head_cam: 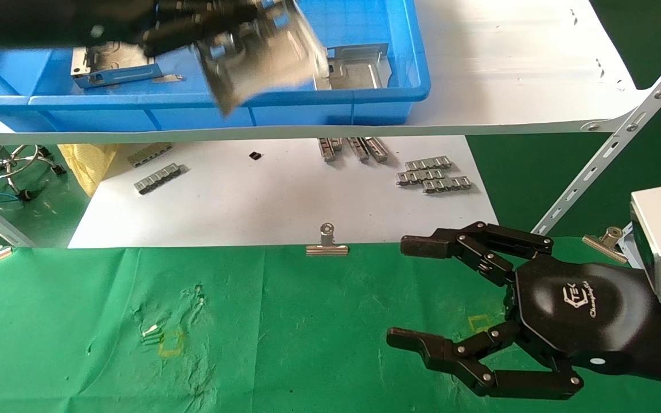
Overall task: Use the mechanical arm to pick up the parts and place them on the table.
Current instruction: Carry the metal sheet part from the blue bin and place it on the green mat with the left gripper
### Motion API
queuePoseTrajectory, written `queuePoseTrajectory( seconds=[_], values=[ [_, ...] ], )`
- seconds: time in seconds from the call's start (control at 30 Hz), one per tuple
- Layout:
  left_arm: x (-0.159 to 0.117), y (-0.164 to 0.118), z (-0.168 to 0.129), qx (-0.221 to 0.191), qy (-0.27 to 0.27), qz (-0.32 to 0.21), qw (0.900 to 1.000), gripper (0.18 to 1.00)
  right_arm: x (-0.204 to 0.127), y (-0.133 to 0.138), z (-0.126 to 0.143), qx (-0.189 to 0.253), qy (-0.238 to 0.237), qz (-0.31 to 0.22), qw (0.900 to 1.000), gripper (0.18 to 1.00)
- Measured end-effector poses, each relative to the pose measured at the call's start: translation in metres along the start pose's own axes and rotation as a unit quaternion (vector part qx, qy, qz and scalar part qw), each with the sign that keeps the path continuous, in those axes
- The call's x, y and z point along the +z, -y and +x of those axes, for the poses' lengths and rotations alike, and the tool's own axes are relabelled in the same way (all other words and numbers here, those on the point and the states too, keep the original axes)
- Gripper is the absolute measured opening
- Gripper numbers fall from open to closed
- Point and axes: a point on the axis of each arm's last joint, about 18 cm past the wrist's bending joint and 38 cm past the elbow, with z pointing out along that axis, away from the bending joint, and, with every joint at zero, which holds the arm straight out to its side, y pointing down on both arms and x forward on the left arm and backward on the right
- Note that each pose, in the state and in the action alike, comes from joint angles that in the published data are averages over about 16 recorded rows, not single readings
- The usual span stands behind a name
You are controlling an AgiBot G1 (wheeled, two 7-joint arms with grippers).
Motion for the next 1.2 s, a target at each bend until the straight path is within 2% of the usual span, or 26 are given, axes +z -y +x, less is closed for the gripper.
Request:
queuePoseTrajectory(
  seconds=[0.23, 0.43, 0.7, 0.97, 1.2],
  values=[
    [-0.022, -0.003, 0.029, 0.076, -0.05, 0.019, 0.9957, 0.272, 0.0, 0.0, 0.0, 0.0, 0.0, 0.0, 1.0, 0.855],
    [-0.042, -0.028, 0.066, 0.125, -0.095, 0.005, 0.9876, 0.272, 0.0, 0.0, 0.0, 0.0, 0.0, 0.0, 1.0, 0.929],
    [-0.065, -0.103, 0.11, 0.138, -0.147, -0.068, 0.9772, 0.272, 0.0, 0.0, 0.0, 0.0, 0.0, 0.0, 1.0, 0.986],
    [-0.084, -0.188, 0.123, 0.143, -0.157, -0.159, 0.9641, 0.271, 0.0, 0.0, 0.0, 0.0, 0.0, 0.0, 1.0, 1.0],
    [-0.089, -0.229, 0.129, 0.147, -0.154, -0.193, 0.9577, 0.271, 0.0, 0.0, 0.0, 0.0, 0.0, 0.0, 1.0, 1.001]
  ],
)
